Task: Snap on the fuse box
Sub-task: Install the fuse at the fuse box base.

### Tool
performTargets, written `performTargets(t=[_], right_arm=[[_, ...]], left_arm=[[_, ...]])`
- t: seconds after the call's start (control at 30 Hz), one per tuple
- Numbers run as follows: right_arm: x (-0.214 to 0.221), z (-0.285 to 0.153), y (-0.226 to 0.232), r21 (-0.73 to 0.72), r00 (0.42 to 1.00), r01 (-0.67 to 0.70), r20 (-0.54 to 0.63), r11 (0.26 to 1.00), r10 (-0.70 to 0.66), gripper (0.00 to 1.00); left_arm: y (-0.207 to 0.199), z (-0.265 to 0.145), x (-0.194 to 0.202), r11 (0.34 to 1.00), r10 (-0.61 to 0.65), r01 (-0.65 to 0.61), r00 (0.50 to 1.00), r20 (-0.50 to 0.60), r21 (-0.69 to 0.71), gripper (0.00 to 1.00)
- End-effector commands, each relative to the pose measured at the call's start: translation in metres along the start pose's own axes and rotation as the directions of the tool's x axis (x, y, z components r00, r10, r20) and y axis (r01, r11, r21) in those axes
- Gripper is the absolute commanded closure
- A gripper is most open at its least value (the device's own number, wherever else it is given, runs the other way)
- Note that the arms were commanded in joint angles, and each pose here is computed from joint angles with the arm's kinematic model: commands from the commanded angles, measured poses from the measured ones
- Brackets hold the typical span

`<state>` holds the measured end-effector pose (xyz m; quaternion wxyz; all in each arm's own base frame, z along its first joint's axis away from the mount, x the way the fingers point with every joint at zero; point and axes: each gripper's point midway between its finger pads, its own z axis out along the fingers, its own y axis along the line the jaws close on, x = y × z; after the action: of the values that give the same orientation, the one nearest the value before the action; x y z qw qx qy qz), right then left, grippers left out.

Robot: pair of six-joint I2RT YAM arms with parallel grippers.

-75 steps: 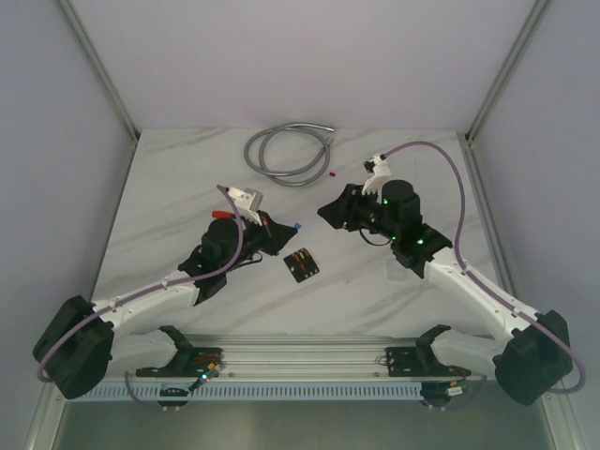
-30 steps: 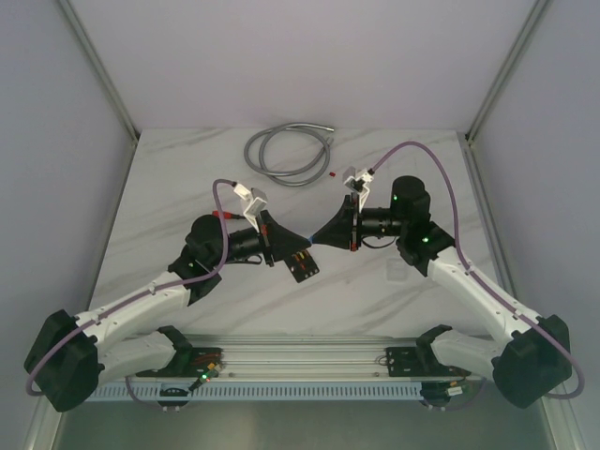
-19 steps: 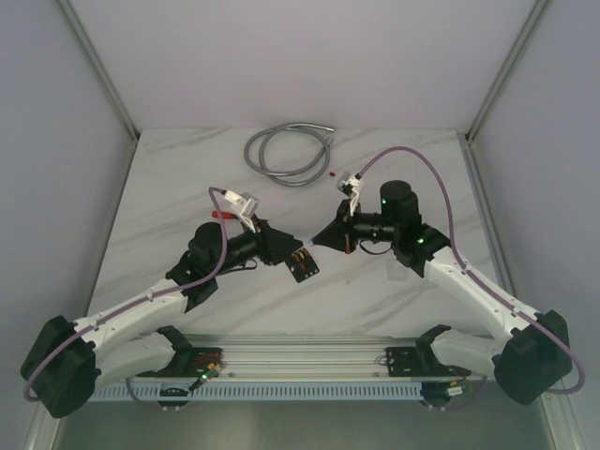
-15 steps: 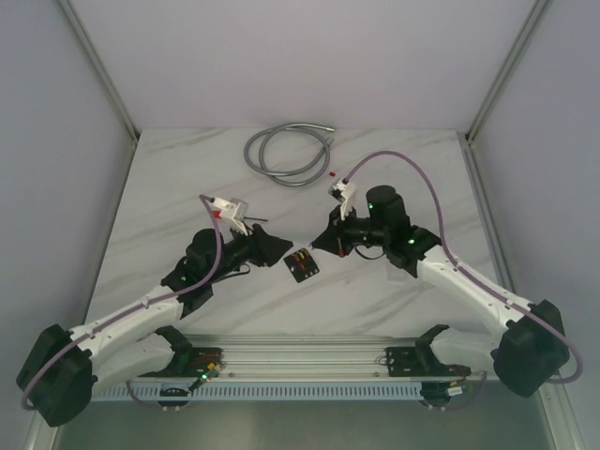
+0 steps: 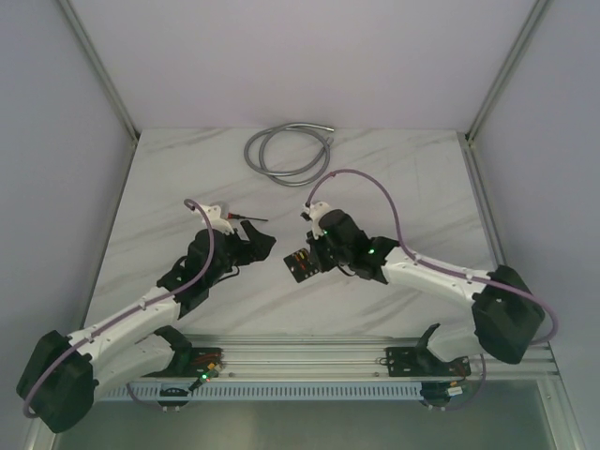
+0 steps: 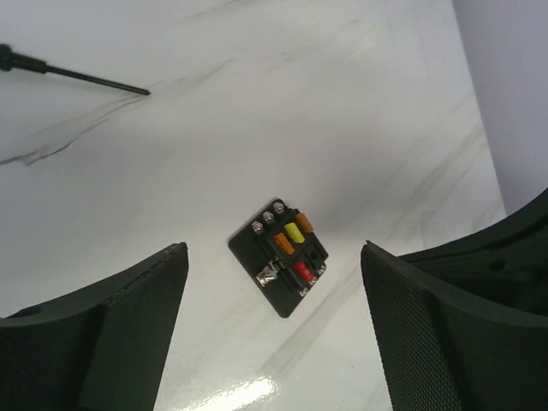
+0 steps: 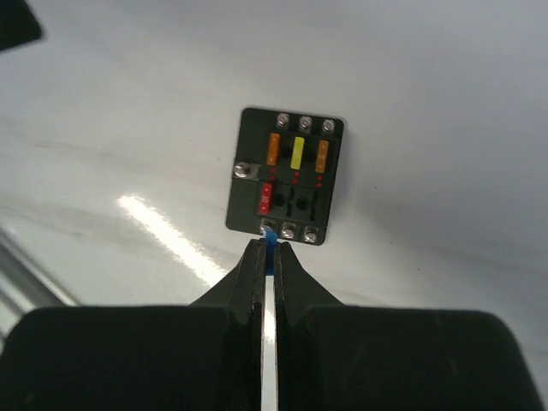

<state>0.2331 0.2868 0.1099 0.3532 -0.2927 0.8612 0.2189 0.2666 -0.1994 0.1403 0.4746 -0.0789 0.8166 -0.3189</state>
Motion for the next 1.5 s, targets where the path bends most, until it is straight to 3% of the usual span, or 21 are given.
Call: performTargets(t=[0.0,0.13,0.63,1.47], right_arm=[[0.003,0.016,-0.013,0.142,1.0,-0.006,-0.009,0.99,0.008,1.0],[0.01,0.027,-0.01,0.189,0.999,0.013,-0.039,0.982,-0.006,1.0],[0.012,0.049,-0.012,0.285,0.999,0.03,-0.047,0.958,-0.017,1.0],[0.037,0.062,-0.016,0.306,0.991,0.045,-0.136,0.951,-0.003,1.0]], left_arm=[[0.018,0.001,0.003,0.996,-0.032,0.032,0.999,-0.004,-0.085,0.08],[0.026,0.001,0.003,0.992,-0.046,0.045,0.999,-0.001,-0.115,0.0],[0.033,0.003,0.006,0.987,-0.076,0.073,0.997,-0.013,-0.145,0.0],[0.038,0.003,0.007,0.983,-0.094,0.091,0.995,-0.016,-0.161,0.0]])
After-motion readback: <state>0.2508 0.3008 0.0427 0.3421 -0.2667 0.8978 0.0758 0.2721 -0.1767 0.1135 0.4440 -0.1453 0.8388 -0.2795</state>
